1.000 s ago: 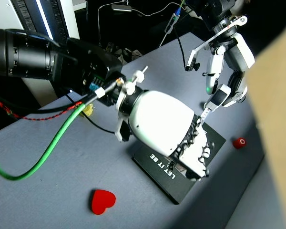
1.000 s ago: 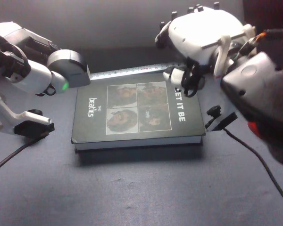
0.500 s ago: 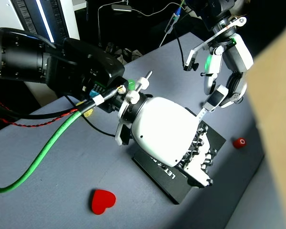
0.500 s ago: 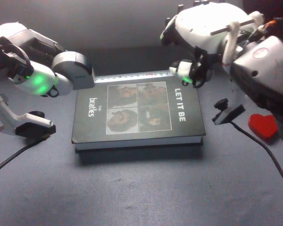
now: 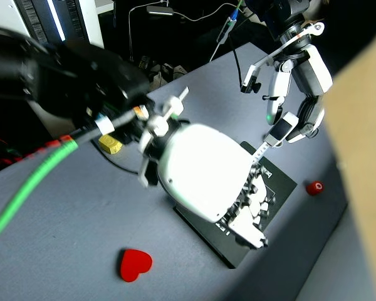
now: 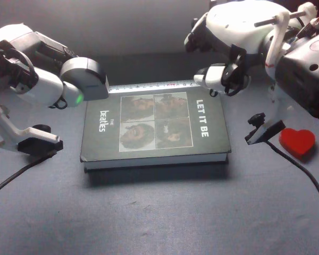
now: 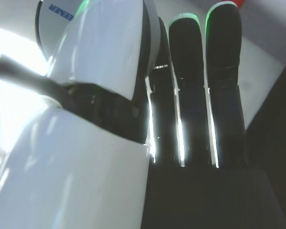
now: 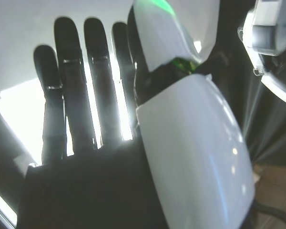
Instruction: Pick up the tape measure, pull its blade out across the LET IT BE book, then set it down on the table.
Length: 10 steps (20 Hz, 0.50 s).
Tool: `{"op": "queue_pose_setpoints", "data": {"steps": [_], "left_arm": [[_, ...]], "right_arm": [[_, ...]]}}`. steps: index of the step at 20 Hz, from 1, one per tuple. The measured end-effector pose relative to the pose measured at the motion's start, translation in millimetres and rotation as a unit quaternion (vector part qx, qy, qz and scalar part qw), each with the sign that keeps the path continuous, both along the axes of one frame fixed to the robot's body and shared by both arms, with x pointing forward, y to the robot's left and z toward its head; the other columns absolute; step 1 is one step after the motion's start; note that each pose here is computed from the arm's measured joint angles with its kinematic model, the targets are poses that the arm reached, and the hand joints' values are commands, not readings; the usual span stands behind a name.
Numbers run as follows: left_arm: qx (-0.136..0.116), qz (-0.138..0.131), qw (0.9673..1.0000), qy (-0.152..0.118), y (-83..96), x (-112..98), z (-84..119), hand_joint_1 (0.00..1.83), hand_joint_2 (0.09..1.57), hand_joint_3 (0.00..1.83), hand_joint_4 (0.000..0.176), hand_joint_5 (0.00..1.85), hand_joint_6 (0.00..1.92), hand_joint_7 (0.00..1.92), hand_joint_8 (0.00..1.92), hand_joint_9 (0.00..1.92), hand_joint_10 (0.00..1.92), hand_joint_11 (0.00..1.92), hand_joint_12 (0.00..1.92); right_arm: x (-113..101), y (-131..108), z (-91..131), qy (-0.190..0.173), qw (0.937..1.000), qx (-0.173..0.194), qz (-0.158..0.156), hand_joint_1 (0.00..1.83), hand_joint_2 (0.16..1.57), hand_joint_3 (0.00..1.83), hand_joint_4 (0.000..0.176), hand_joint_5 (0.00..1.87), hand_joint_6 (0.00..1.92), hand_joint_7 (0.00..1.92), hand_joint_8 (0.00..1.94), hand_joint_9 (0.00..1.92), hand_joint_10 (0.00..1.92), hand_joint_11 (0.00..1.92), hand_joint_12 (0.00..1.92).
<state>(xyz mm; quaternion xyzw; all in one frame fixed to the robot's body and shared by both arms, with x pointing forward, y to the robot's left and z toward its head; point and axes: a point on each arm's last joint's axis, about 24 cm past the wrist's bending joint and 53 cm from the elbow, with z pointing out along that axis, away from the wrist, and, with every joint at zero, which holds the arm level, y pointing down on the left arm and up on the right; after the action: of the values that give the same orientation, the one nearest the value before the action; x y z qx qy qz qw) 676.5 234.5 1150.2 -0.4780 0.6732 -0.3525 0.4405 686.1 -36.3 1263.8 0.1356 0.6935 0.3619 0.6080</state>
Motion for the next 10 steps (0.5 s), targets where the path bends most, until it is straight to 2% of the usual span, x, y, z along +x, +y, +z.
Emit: {"op": "queue_pose_setpoints", "data": {"steps": [2,8,10], "left_arm": [[-0.002,0.001,1.0000,0.000,0.3,0,0,1.38,1.10,0.00,0.000,0.99,0.74,1.02,0.98,0.90,1.28,0.85,1.16],[-0.007,0.001,1.0000,0.001,-0.8,0,0,1.38,1.10,0.00,0.000,1.00,0.73,1.04,0.94,0.91,1.27,0.88,1.16],[-0.007,-0.008,0.9999,0.003,-2.6,0,-2,1.38,1.10,0.00,0.000,1.00,0.72,1.05,0.94,0.91,1.27,0.88,1.16]], "right_arm": [[-5,3,3,-0.001,1.0000,0.001,0.005,1.05,1.15,0.00,0.000,0.75,0.02,0.83,0.01,0.80,0.08,0.28,1.25],[-2,-9,-5,0.016,0.9997,-0.003,-0.019,1.06,1.15,0.00,0.000,0.75,0.01,0.83,0.01,0.80,0.08,0.29,1.25],[-2,-9,-7,0.020,0.9996,-0.004,-0.020,1.06,1.15,0.00,0.000,0.75,0.01,0.83,0.01,0.80,0.08,0.29,1.25]]}}
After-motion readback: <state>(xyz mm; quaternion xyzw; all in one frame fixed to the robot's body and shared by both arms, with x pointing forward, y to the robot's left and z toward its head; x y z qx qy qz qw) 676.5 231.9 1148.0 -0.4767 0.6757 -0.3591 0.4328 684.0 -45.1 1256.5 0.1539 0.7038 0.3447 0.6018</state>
